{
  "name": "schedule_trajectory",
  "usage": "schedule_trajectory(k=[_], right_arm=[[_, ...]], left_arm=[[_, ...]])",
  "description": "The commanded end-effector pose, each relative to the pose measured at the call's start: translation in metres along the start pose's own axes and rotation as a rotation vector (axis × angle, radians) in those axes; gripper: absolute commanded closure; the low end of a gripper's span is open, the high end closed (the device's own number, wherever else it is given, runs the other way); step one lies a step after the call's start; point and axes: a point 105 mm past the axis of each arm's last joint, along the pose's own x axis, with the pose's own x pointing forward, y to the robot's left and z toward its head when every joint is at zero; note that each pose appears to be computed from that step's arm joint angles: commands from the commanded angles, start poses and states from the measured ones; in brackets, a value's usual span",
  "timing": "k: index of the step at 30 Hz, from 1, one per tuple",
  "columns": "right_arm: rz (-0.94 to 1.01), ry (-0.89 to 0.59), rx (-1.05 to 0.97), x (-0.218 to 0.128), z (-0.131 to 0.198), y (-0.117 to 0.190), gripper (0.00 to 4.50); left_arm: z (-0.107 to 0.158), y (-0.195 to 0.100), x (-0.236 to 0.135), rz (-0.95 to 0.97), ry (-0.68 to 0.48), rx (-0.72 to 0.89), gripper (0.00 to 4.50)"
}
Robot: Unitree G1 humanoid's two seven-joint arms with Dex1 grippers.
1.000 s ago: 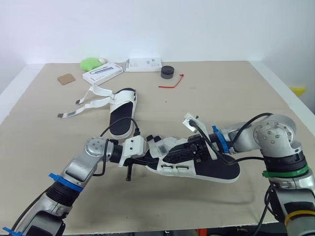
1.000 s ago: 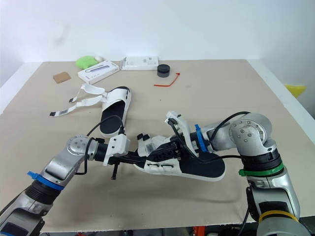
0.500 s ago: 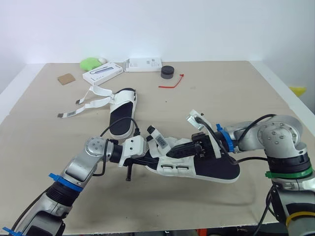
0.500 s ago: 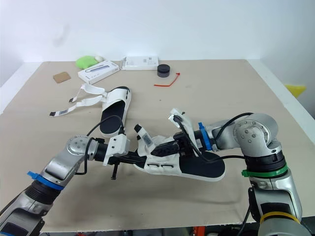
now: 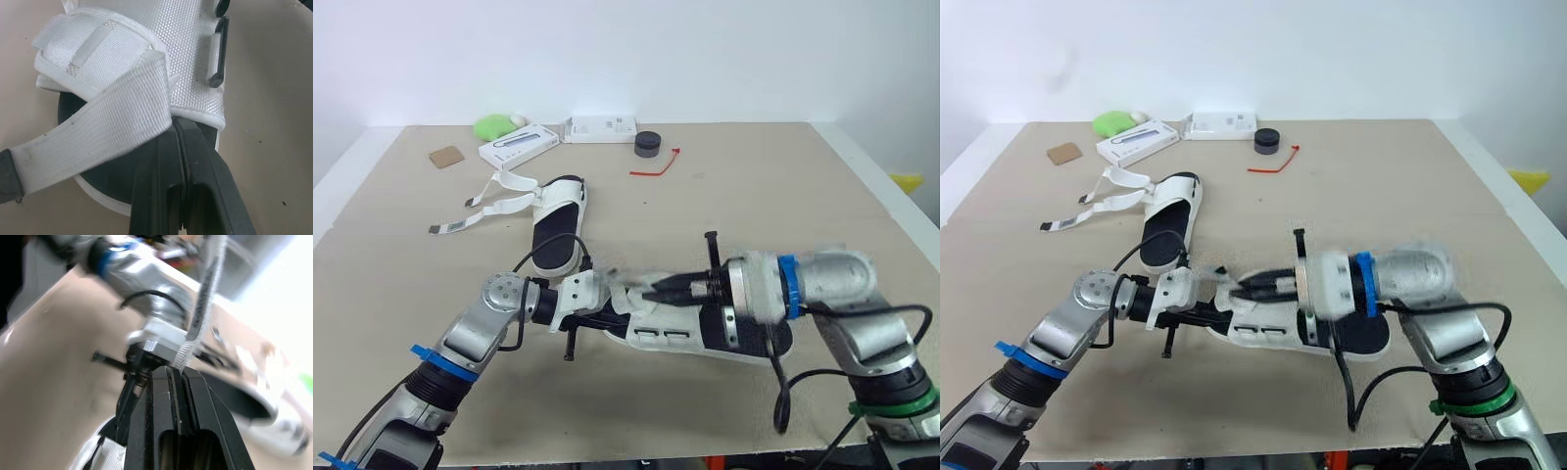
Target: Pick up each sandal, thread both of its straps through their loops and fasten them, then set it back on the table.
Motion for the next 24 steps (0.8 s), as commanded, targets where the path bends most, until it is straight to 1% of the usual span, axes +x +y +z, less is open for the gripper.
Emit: schedule_trajectory(k=[1, 2, 4, 6, 10, 12, 13, 15, 16, 17, 19, 20, 21, 22, 24], right_arm=[[0.105, -0.006, -0.416, -0.001, 0.005, 0.017, 4.44], [0.137, -0.019, -0.516, -0.001, 0.006, 0.023, 4.44], [0.197, -0.016, -0.64, -0.002, 0.0, 0.033, 4.44], [0.239, 0.008, -0.695, -0.004, -0.011, 0.04, 4.44], [0.269, 0.039, -0.662, -0.008, -0.024, 0.044, 4.44], [0.26, 0.051, -0.604, -0.009, -0.028, 0.043, 4.44], [0.246, 0.045, -0.584, -0.009, -0.028, 0.041, 4.16], [0.221, 0.038, -0.529, -0.01, -0.027, 0.039, 3.4], [0.211, 0.018, -0.509, -0.011, -0.024, 0.038, 2.97], [0.216, 0.003, -0.48, -0.012, -0.022, 0.039, 2.45], [0.185, -0.024, -0.373, -0.015, -0.017, 0.036, 1.59], [0.179, -0.031, -0.342, -0.017, -0.015, 0.035, 0.98], [0.158, -0.033, -0.282, -0.019, -0.013, 0.032, 0.63], [0.134, -0.036, -0.218, -0.021, -0.011, 0.028, 0.63], [0.078, -0.042, 0.022, -0.027, -0.007, 0.02, 0.63]], left_arm=[[0.002, 0.004, 0.001, 0.015, -0.017, -0.039, 4.5], [0.004, 0.004, 0.001, 0.015, -0.024, -0.043, 4.5], [0.006, 0.005, 0.001, 0.014, -0.033, -0.05, 4.5], [0.007, 0.004, 0.001, 0.012, -0.038, -0.057, 4.5], [0.007, 0.004, 0.001, 0.008, -0.033, -0.059, 4.5], [0.006, 0.003, 0.001, 0.006, -0.032, -0.062, 4.5], [0.006, 0.002, 0.001, 0.005, -0.031, -0.063, 4.5], [0.005, 0.002, 0.0, 0.004, -0.028, -0.066, 4.5], [0.005, 0.001, 0.0, 0.004, -0.028, -0.068, 4.5], [0.005, 0.001, 0.0, 0.004, -0.027, -0.069, 4.5], [0.005, 0.001, 0.0, 0.003, -0.026, -0.07, 4.5], [0.004, 0.001, 0.0, 0.003, -0.026, -0.071, 4.5], [0.004, 0.001, 0.0, 0.002, -0.025, -0.072, 4.5], [0.004, 0.001, 0.0, 0.002, -0.024, -0.072, 4.5], [0.004, 0.001, -0.001, 0.001, -0.022, -0.075, 4.5]])
